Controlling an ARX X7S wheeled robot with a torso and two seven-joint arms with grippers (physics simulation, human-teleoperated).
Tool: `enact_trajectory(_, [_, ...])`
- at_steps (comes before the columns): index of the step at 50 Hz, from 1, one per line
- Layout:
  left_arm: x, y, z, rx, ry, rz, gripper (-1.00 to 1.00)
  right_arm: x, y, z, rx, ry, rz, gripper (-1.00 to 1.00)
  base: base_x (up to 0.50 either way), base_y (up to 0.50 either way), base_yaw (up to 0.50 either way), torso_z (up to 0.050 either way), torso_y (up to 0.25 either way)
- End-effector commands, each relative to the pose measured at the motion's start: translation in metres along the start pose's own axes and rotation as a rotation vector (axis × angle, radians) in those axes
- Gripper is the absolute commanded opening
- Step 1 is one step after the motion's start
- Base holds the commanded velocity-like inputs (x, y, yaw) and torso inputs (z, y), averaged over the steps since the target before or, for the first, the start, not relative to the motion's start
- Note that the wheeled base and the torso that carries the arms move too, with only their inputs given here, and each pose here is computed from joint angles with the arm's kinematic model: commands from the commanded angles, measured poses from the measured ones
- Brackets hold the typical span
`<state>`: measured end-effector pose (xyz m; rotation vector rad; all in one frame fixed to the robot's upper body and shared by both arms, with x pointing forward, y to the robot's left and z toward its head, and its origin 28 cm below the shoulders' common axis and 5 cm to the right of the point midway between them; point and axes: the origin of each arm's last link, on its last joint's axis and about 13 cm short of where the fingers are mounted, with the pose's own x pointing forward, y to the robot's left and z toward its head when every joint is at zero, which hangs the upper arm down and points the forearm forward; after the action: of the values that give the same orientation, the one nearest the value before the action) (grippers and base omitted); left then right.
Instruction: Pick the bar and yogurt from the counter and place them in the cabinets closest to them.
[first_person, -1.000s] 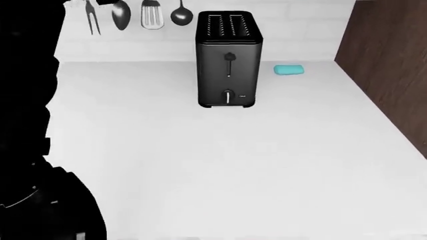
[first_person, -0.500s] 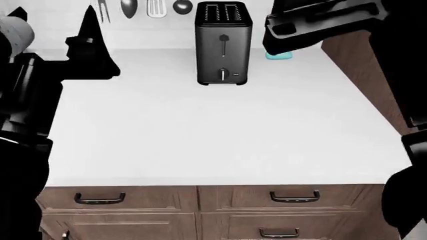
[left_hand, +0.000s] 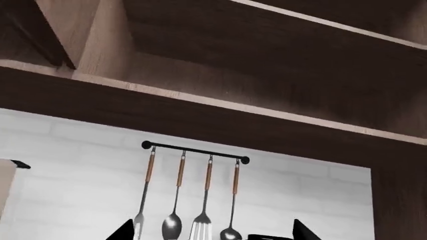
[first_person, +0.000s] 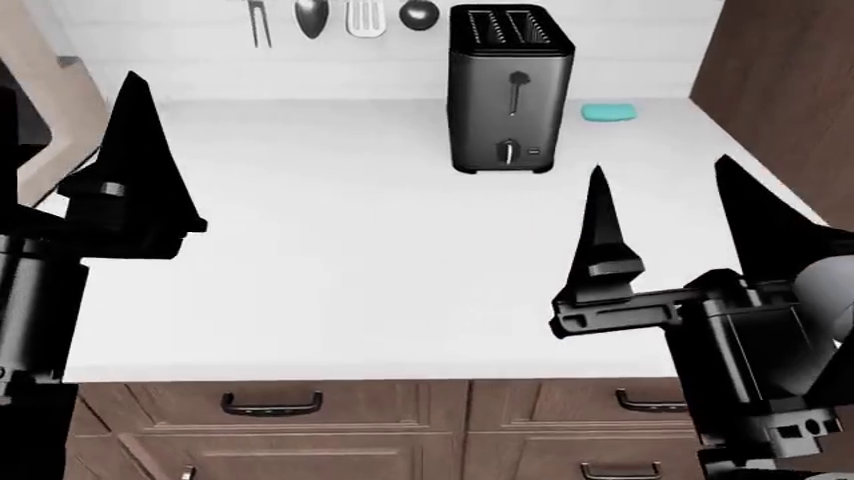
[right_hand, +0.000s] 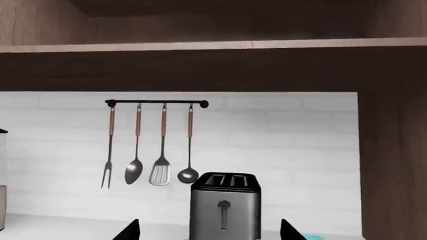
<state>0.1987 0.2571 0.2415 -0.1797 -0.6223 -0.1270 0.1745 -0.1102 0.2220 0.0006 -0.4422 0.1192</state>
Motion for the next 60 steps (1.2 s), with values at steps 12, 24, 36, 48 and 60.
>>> enact_trajectory(12, [-0.0120, -0.0059, 0.0055, -0.020, -0.038, -0.062, 1.00, -0.0207, 0.0017, -0.0042, -0.049, -0.055, 0.036, 1.00, 0.09, 0.50, 0.00, 0.000, 0.000])
enact_trajectory(24, [-0.0130, -0.0068, 0.0068, -0.021, -0.042, -0.074, 1.00, -0.0211, 0.0033, -0.0032, -0.054, -0.054, 0.042, 1.00, 0.09, 0.50, 0.00, 0.000, 0.000])
enact_trajectory(36, [-0.0142, -0.0073, 0.0080, -0.029, -0.049, -0.079, 1.00, -0.0227, 0.0039, -0.0026, -0.063, -0.057, 0.043, 1.00, 0.06, 0.50, 0.00, 0.000, 0.000])
enact_trajectory(48, [-0.0144, -0.0068, 0.0091, -0.035, -0.051, -0.078, 1.00, -0.0236, 0.0043, -0.0014, -0.060, -0.059, 0.048, 1.00, -0.01, 0.50, 0.00, 0.000, 0.000])
enact_trajectory(60, [-0.0147, -0.0065, 0.0109, -0.041, -0.054, -0.075, 1.00, -0.0237, 0.0045, -0.0009, -0.051, -0.057, 0.056, 1.00, -0.04, 0.50, 0.00, 0.000, 0.000])
